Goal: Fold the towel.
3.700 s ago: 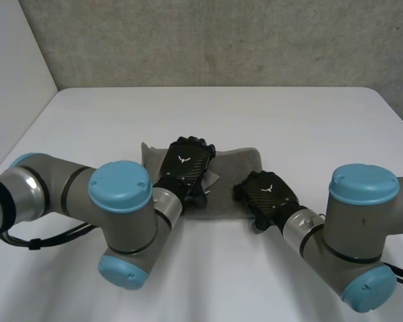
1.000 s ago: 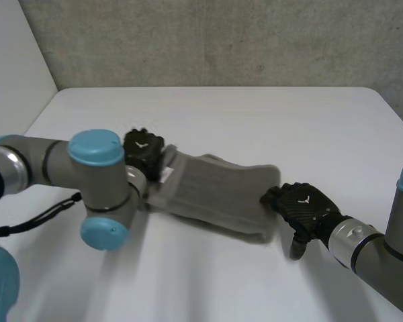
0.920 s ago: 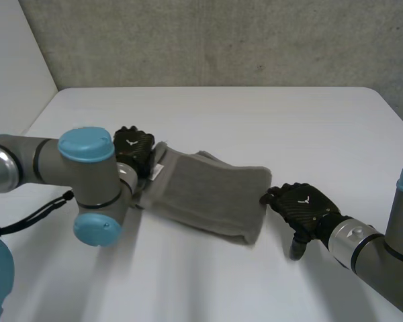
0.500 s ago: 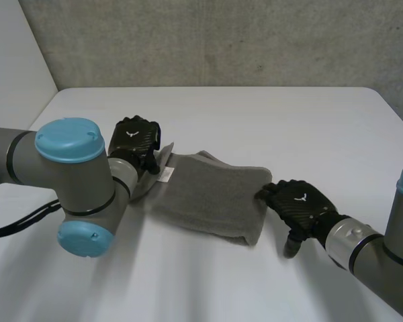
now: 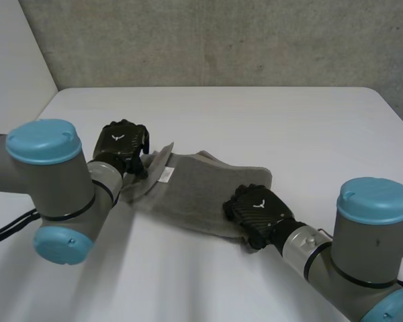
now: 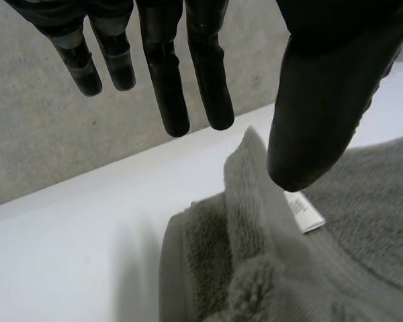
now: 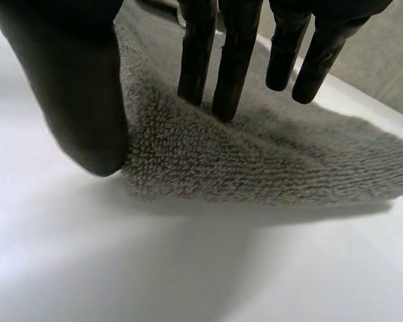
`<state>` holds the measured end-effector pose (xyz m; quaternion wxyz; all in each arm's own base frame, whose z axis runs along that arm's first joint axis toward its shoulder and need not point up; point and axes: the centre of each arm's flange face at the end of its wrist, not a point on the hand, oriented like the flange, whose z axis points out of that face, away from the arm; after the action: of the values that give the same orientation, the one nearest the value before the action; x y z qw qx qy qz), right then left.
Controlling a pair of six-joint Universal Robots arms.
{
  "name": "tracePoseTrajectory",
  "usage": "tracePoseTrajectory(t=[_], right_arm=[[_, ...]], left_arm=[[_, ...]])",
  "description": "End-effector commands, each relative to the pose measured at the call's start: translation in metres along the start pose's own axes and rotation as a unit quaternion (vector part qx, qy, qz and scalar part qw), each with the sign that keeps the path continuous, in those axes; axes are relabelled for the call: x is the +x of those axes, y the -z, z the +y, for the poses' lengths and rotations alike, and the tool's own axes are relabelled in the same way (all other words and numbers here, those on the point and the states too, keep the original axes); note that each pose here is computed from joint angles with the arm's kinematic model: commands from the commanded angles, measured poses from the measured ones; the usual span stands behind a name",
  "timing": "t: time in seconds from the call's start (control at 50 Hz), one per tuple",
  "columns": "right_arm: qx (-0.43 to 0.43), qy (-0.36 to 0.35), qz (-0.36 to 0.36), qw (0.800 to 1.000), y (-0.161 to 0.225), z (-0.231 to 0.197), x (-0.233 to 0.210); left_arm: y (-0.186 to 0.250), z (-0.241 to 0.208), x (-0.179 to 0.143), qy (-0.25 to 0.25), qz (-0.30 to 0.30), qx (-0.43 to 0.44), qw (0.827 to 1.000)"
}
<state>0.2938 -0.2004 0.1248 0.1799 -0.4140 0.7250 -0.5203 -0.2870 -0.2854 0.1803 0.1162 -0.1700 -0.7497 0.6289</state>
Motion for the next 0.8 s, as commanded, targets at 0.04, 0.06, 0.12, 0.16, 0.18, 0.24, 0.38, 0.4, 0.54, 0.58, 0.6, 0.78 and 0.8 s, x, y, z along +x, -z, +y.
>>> tracePoseTrajectory(t=[0.04, 0.06, 0.12, 0.16, 0.18, 0.24, 0.38, 0.4, 0.54, 0.58, 0.6, 0.78, 0.8], right_arm=[[-0.003, 0.004, 0.007, 1.000, -0.004, 0.003, 0.004], [-0.003, 0.004, 0.007, 1.000, -0.004, 0.003, 0.004], [0.001, 0.004, 0.027, 1.000, 0.000, -0.003, 0.011], [0.014, 0.007, 0.047, 0.999, 0.009, -0.014, 0.020], [0.014, 0.007, 0.047, 0.999, 0.009, -0.014, 0.020], [0.015, 0.003, 0.058, 0.998, 0.018, -0.016, 0.027], [0.007, 0.021, 0.061, 0.998, 0.029, -0.014, 0.032], [0.000, 0.031, 0.055, 0.998, 0.030, -0.012, 0.030], [-0.029, 0.052, 0.052, 0.997, 0.035, -0.001, 0.040], [-0.030, 0.053, 0.050, 0.997, 0.036, 0.001, 0.044], [-0.031, 0.055, 0.046, 0.997, 0.036, 0.003, 0.047], [-0.052, 0.045, 0.015, 0.998, 0.048, 0.009, 0.064], [-0.052, 0.045, 0.015, 0.998, 0.048, 0.009, 0.064]], left_arm=[[0.012, -0.007, 0.001, 0.025, 0.010, 0.006, 1.000], [0.012, -0.007, 0.002, 0.028, 0.011, 0.006, 1.000], [0.013, -0.001, 0.005, 0.030, 0.014, -0.003, 0.999], [0.014, 0.003, 0.006, 0.029, 0.016, -0.009, 0.999], [0.014, 0.003, 0.006, 0.029, 0.016, -0.009, 0.999], [0.018, 0.008, 0.010, 0.030, 0.026, -0.017, 0.999], [0.038, 0.011, 0.056, 0.067, 0.118, -0.023, 0.990], [0.038, 0.011, 0.056, 0.067, 0.118, -0.023, 0.990], [0.043, 0.022, 0.079, 0.096, 0.137, -0.037, 0.985], [0.042, 0.027, 0.084, 0.092, 0.134, -0.041, 0.986], [0.040, 0.030, 0.088, 0.089, 0.125, -0.041, 0.987], [0.022, 0.058, 0.081, 0.068, 0.041, -0.054, 0.995], [0.019, 0.061, 0.081, 0.060, 0.032, -0.055, 0.996]])
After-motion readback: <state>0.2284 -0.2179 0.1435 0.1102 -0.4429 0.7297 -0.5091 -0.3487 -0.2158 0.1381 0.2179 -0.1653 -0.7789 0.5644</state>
